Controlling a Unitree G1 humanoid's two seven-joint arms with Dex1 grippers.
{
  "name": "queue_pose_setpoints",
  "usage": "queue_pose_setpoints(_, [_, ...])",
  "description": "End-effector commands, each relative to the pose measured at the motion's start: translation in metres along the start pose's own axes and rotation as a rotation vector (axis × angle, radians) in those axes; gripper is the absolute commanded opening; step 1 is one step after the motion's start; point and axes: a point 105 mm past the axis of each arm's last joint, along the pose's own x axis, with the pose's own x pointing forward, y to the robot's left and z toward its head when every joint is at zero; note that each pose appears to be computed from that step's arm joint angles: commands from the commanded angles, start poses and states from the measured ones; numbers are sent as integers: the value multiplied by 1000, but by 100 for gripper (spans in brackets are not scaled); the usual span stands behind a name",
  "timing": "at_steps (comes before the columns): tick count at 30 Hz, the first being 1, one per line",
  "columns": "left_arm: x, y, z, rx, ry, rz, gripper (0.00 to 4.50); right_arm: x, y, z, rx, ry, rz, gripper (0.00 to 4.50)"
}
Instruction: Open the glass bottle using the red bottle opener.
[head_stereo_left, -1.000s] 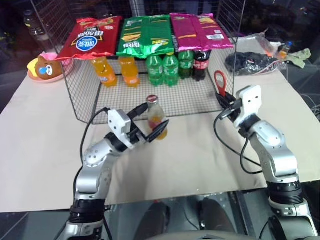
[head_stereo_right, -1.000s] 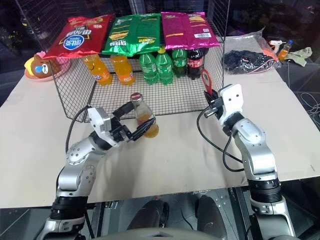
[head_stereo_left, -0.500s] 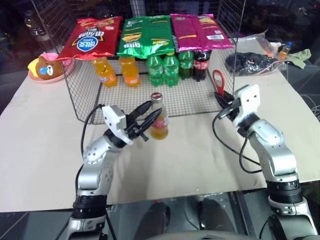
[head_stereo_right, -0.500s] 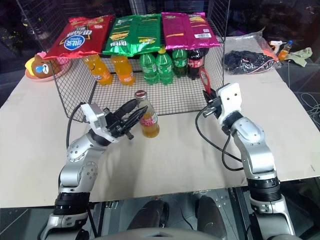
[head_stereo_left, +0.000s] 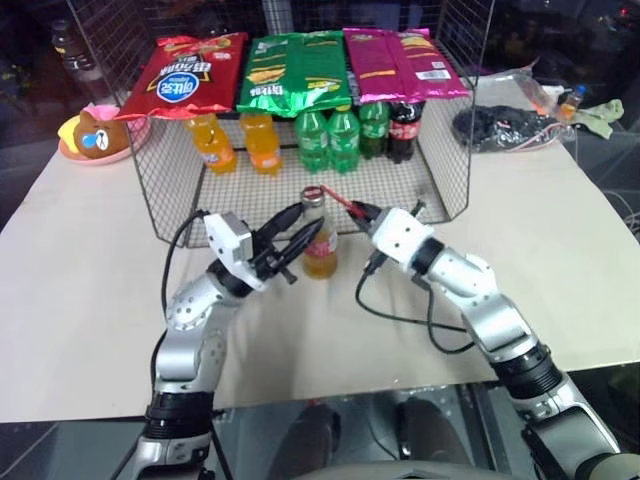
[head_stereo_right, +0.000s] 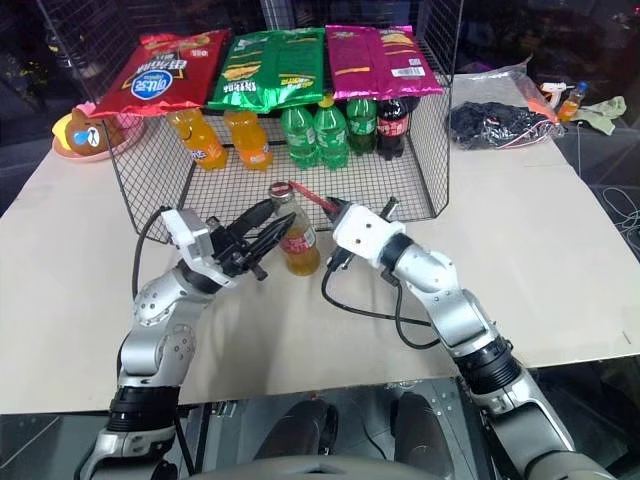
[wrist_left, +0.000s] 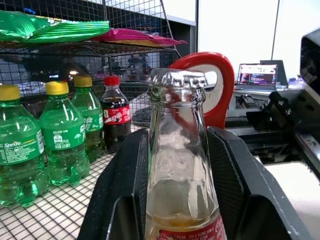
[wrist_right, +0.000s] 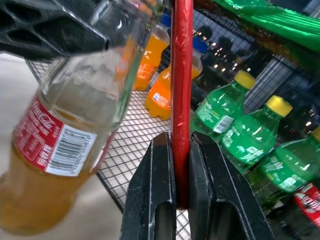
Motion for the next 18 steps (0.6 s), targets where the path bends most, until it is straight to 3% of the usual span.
queue_pose_setpoints(1, [-1, -2, -7, -13, 32, 0, 122, 5, 2, 13, -118, -61, 31, 0])
queue_pose_setpoints(18, [1, 0, -9, -24, 31, 20, 122, 25, 13, 22, -182, -191, 10, 0])
